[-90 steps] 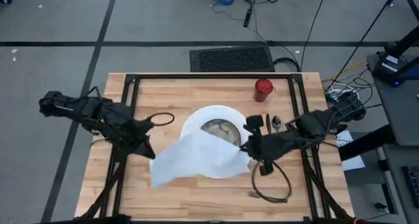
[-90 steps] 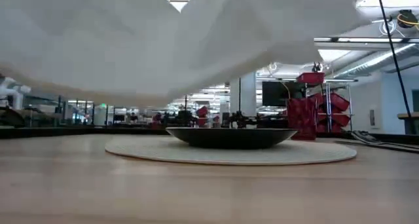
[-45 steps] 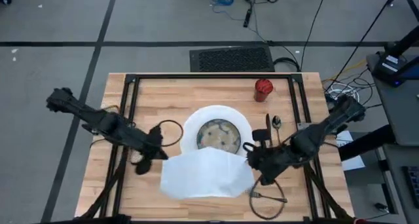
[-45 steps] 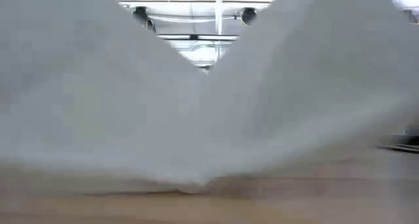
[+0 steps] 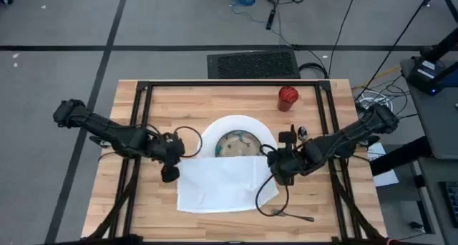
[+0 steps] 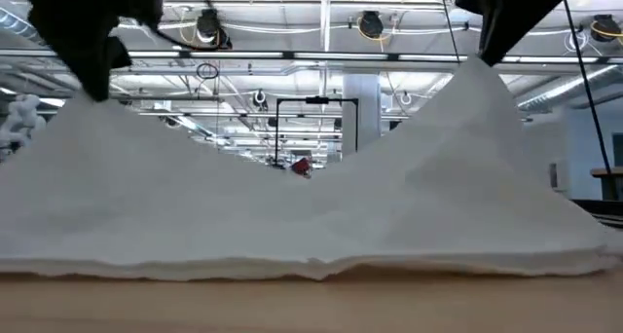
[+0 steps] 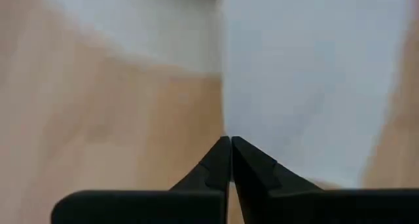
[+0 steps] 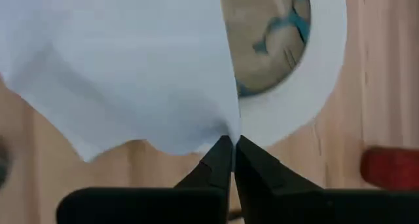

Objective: Set table place
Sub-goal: Fold the white table napkin

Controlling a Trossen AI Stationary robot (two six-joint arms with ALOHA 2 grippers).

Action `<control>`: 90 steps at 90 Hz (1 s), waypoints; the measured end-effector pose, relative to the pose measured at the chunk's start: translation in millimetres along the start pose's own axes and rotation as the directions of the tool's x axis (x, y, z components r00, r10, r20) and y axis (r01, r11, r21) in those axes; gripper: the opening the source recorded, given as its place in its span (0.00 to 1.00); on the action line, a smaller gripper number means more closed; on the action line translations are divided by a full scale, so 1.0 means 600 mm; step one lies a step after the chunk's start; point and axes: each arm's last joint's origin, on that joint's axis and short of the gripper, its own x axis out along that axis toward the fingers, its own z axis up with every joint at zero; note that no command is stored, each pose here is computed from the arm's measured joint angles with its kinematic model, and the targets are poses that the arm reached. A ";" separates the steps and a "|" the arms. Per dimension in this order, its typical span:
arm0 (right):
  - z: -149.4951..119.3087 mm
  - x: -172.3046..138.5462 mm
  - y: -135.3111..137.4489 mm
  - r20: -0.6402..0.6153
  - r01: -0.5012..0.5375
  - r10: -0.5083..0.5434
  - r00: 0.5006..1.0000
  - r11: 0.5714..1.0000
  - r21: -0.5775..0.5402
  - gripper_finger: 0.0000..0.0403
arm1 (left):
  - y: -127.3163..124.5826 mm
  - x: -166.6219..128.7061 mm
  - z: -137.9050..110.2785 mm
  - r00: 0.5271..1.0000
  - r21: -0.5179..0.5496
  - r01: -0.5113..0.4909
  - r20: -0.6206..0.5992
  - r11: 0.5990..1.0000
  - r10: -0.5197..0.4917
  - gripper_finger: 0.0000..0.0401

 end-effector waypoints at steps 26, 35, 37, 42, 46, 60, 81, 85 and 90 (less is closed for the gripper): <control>-0.012 0.043 -0.007 -0.032 0.022 -0.021 0.999 0.999 0.023 0.00 | -0.001 0.000 0.004 1.000 -0.019 -0.001 0.031 1.000 0.002 0.00; -0.012 0.049 -0.009 -0.029 0.022 -0.022 0.999 0.999 0.026 0.00 | -0.003 0.002 0.005 0.999 -0.009 0.000 0.034 1.000 0.001 0.00; -0.012 0.050 -0.010 -0.029 0.023 -0.023 0.999 0.999 0.026 0.00 | -0.003 0.003 0.006 1.000 0.000 -0.002 0.031 1.000 0.002 0.00; -0.011 0.050 -0.011 -0.027 0.026 -0.025 0.999 0.999 0.025 0.00 | -0.004 0.005 0.006 1.000 0.005 -0.007 0.026 1.000 0.007 0.00; -0.010 0.051 -0.012 -0.022 0.024 -0.023 0.999 0.999 0.024 0.00 | -0.004 0.007 0.006 1.000 0.007 -0.010 0.021 1.000 0.010 0.00; -0.006 0.052 -0.013 -0.006 0.017 -0.017 1.000 1.000 0.022 0.00 | -0.007 0.014 0.007 1.000 0.035 -0.017 -0.004 0.999 0.017 0.01; -0.004 0.052 -0.012 0.005 0.012 -0.012 1.000 1.000 0.013 0.00 | -0.004 0.017 0.002 0.998 0.042 -0.039 -0.057 0.998 0.041 0.18; -0.004 0.052 -0.012 0.003 0.013 -0.013 1.000 1.000 0.012 0.00 | 0.000 0.015 0.000 0.995 0.042 -0.053 -0.079 0.998 0.056 0.22; -0.005 0.052 -0.012 -0.001 0.012 -0.012 1.000 1.000 0.007 0.00 | 0.001 0.008 0.001 0.994 0.038 -0.051 -0.095 0.998 0.055 0.26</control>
